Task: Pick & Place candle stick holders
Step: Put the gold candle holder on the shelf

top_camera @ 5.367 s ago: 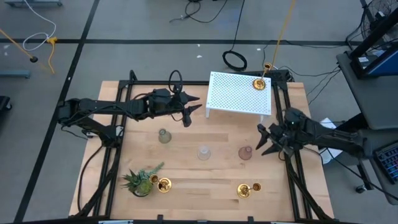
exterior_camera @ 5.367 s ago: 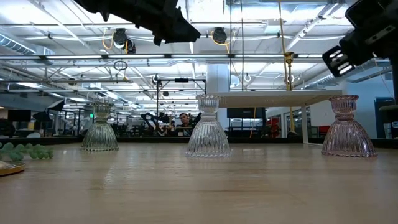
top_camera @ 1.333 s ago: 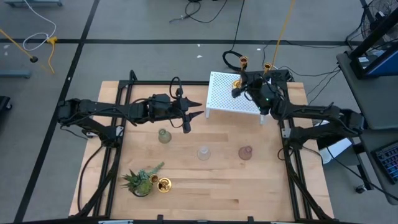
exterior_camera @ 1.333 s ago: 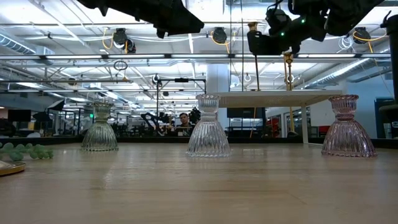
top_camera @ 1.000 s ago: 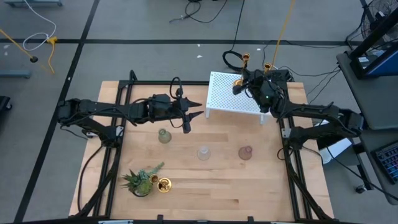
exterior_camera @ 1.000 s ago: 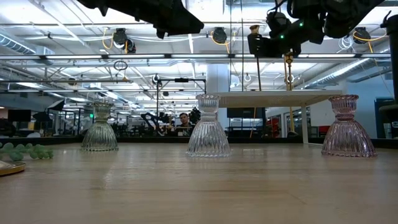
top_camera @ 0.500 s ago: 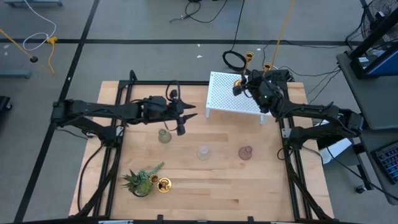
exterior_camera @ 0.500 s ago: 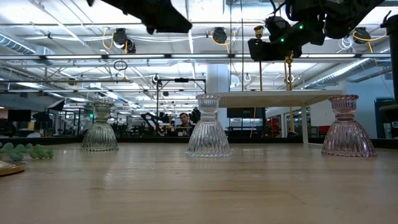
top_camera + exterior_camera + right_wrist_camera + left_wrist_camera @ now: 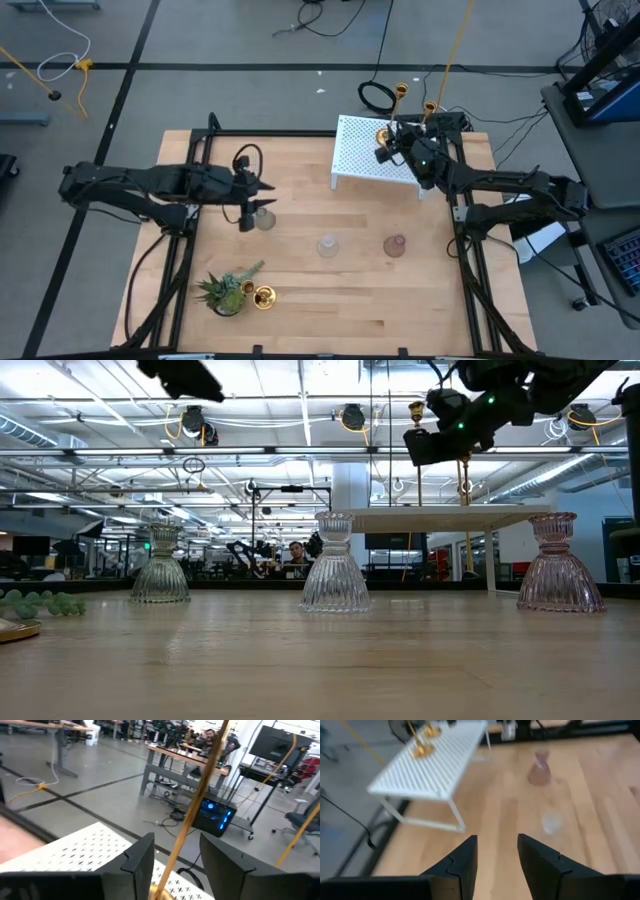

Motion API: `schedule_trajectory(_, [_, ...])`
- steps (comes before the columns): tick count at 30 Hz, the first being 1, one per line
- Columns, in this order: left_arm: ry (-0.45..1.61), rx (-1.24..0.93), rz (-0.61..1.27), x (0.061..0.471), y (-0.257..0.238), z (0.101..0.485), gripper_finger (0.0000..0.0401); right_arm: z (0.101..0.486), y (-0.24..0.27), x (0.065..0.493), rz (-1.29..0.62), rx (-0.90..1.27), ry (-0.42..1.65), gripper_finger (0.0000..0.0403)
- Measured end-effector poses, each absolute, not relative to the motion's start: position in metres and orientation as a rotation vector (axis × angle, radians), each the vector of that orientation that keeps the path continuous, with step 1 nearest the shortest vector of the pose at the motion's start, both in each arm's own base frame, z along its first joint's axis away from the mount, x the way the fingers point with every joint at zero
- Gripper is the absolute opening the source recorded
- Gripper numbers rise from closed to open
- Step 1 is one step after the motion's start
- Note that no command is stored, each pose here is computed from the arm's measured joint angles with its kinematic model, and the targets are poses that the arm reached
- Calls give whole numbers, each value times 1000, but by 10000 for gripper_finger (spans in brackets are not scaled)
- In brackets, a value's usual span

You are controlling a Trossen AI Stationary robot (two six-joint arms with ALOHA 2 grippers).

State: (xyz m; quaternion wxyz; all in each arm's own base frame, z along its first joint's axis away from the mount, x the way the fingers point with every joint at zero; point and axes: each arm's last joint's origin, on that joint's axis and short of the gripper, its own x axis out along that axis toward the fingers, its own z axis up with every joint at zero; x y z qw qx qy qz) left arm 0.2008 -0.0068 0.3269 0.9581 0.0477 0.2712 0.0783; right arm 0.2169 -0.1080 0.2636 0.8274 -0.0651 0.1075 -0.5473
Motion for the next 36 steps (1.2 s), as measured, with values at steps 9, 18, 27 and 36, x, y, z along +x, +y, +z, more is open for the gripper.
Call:
schedule_trajectory(9, [874, 3, 41, 188, -28, 299, 147, 274, -68, 216, -1013, -155, 218, 155])
schedule_trajectory(18, [1008, 24, -342, 191, -75, 257, 147, 280, -35, 218, -868, -159, 179, 151])
schedule_trajectory(27, [889, 4, -547, 196, -111, 221, 147, 280, -21, 220, -800, -165, 174, 149])
schedule_trajectory(36, [759, 32, -644, 204, -131, 222, 147, 282, -18, 221, -788, -153, 145, 146])
